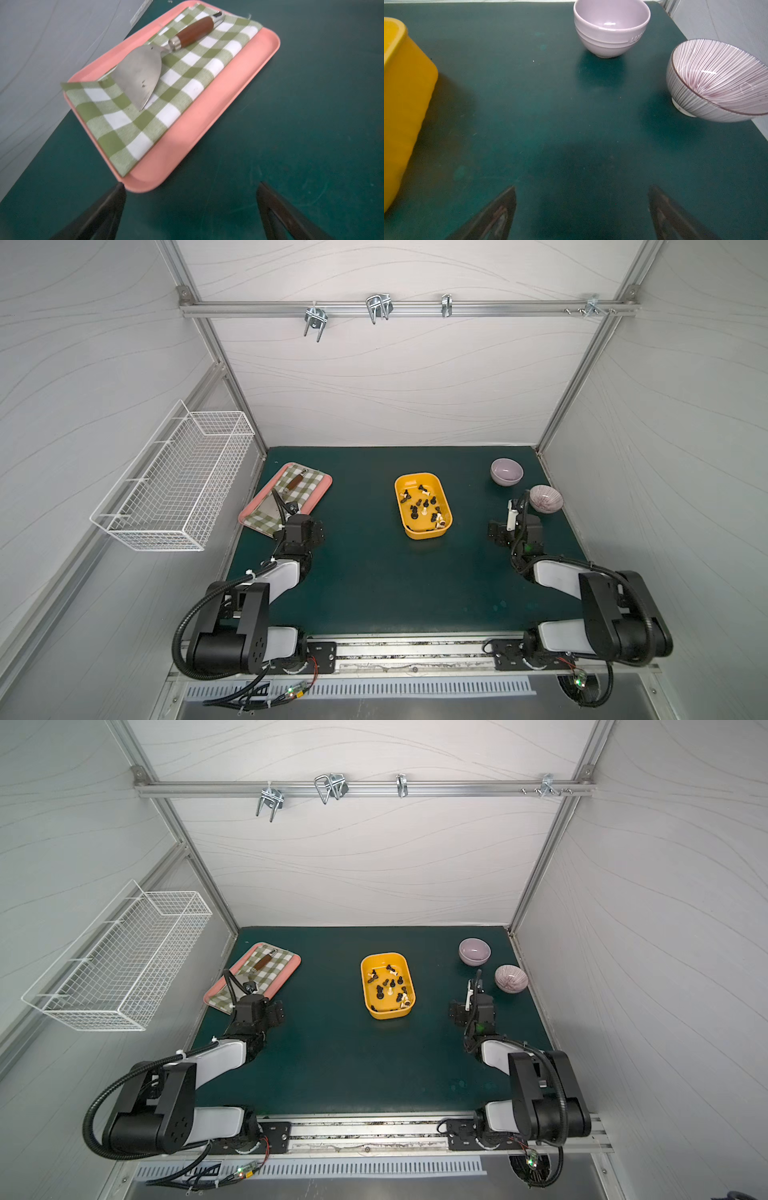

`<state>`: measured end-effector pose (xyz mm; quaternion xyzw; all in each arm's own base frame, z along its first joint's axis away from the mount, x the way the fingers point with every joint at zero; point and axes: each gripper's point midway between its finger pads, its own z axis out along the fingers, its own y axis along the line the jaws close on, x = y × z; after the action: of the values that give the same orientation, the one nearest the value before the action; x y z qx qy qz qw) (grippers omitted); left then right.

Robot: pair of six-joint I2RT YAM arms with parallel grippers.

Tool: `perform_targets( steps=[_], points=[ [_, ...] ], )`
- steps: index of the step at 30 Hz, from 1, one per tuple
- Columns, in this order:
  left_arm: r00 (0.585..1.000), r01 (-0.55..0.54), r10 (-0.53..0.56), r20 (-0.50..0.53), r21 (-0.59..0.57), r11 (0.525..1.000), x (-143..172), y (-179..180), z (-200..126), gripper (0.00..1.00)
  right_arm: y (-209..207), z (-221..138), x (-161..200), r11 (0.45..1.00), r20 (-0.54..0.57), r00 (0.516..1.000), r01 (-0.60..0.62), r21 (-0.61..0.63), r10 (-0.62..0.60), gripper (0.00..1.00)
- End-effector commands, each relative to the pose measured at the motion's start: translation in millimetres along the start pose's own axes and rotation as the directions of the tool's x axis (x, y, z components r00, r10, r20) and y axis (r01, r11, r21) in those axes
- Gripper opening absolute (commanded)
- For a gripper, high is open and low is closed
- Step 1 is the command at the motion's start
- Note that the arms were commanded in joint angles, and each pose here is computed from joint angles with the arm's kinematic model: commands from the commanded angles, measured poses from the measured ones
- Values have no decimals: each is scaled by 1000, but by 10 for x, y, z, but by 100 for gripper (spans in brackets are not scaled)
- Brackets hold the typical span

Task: Put the chess pieces into the storage box
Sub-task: Reset both arms

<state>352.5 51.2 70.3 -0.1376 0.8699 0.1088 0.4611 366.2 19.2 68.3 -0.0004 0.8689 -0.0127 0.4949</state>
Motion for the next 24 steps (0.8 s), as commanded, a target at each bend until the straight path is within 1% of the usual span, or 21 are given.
perform_targets(
  steps=[1, 2, 3, 4, 5, 6, 7, 8, 10, 12, 14, 24],
  points=[
    [986, 30, -43, 160, 83, 996, -501, -181, 156, 99, -12, 182, -318, 999, 181, 983, -38, -20, 41, 99],
    [985, 8, -28, 173, 113, 994, -448, -254, 226, 99, 28, 194, -355, 999, 206, 978, -17, -28, 22, 99],
    [979, -24, -13, 204, 174, 985, -415, -354, 201, 99, 65, 179, -306, 999, 129, 992, -11, -41, 16, 99],
    [978, -30, -8, 207, 182, 983, -402, -362, 181, 99, 85, 214, -272, 999, 132, 991, 3, -51, 4, 99],
    [982, -32, -5, 190, 189, 981, -390, -376, 190, 99, 86, 223, -334, 999, 171, 985, 4, -55, 5, 99],
    [984, -25, -11, 179, 199, 980, -387, -372, 212, 99, 80, 224, -326, 999, 130, 991, -7, -52, 14, 99],
    [984, -20, -18, 178, 211, 977, -387, -371, 213, 99, 84, 233, -291, 999, 118, 993, 0, -52, 6, 99],
    [985, -20, -17, 172, 213, 977, -382, -371, 216, 99, 81, 242, -315, 999, 149, 989, 2, -48, 5, 99],
    [985, -20, -17, 172, 212, 977, -387, -372, 225, 99, 85, 234, -292, 999, 113, 994, -2, -51, 7, 99],
    [985, -19, -18, 172, 212, 977, -383, -371, 222, 99, 81, 237, -314, 999, 143, 990, 3, -48, 4, 99],
    [985, -20, -17, 173, 212, 977, -381, -370, 218, 99, 89, 231, -304, 999, 129, 992, 7, -51, 0, 99],
    [984, -19, -19, 176, 213, 977, -385, -369, 210, 99, 94, 234, -311, 999, 134, 991, 10, -45, -4, 99]
  ],
)
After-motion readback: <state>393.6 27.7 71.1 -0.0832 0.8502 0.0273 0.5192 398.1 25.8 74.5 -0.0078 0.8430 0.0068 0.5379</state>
